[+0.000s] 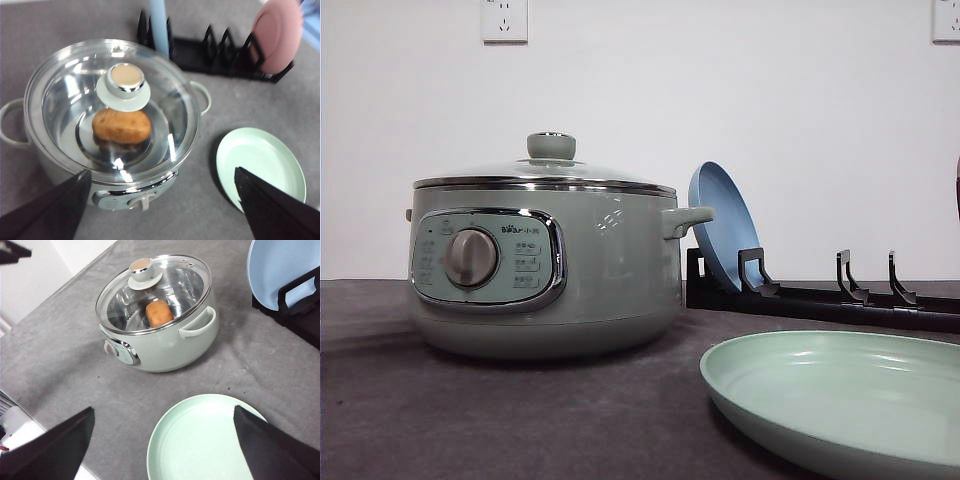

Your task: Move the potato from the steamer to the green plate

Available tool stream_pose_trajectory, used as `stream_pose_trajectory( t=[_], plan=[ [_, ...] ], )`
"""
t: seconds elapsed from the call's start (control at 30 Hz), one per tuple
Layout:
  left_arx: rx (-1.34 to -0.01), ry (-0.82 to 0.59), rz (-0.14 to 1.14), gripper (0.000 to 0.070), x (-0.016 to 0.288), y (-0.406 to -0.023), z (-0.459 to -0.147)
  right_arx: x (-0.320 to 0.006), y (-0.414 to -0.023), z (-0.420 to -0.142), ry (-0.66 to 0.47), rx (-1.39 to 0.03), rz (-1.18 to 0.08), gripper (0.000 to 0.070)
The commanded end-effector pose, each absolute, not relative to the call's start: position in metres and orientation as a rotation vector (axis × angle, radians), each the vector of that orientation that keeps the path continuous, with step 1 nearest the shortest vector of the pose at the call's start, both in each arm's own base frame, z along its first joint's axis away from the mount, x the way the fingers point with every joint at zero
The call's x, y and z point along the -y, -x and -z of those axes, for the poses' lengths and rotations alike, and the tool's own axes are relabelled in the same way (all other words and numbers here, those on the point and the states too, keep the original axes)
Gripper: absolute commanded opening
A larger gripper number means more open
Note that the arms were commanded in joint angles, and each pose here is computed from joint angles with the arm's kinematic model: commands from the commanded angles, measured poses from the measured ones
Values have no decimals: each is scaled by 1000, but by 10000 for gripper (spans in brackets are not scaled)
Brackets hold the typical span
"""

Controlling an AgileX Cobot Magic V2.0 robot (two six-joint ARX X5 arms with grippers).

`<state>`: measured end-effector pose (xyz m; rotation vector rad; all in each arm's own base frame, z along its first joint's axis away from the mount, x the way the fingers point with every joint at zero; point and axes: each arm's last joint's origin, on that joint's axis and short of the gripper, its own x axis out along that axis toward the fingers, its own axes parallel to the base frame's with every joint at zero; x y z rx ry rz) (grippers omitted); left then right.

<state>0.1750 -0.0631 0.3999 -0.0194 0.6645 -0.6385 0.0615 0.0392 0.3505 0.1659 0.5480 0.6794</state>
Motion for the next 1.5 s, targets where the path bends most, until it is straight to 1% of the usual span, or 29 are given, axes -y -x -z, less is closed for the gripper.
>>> stream_pose_trajectory(
  t=[0.0,0.13,0.27,0.43,0.57,0.7,0.83,1.17,1.23,1.47],
  plan=[
    [-693,-5,644,592,70,-192,-413,-40,-62,-353,-178,-541,-685,561],
    [-787,-22,633,591,88,-226,-425,-40,-63,-353,-176,-539,-682,561],
    [-859,-47,613,591,108,-262,-428,-40,-63,-353,-171,-536,-675,561],
    [-891,-99,598,590,134,-300,-421,-40,-63,-354,-169,-534,-676,561],
    [-918,-165,567,590,152,-322,-406,-40,-63,-353,-168,-537,-676,561],
    [-965,-231,530,590,165,-336,-385,-40,-63,-353,-168,-539,-676,561],
    [-1002,-255,535,590,175,-347,-369,-40,-63,-353,-168,-539,-676,561],
    [-1050,-285,539,583,183,-359,-348,-40,-62,-352,-168,-546,-674,561],
    [-1048,-297,535,552,184,-360,-346,-40,-62,-352,-168,-546,-674,560],
    [-1050,-304,532,282,184,-360,-346,-40,-62,-352,-168,-546,-674,561]
  ],
)
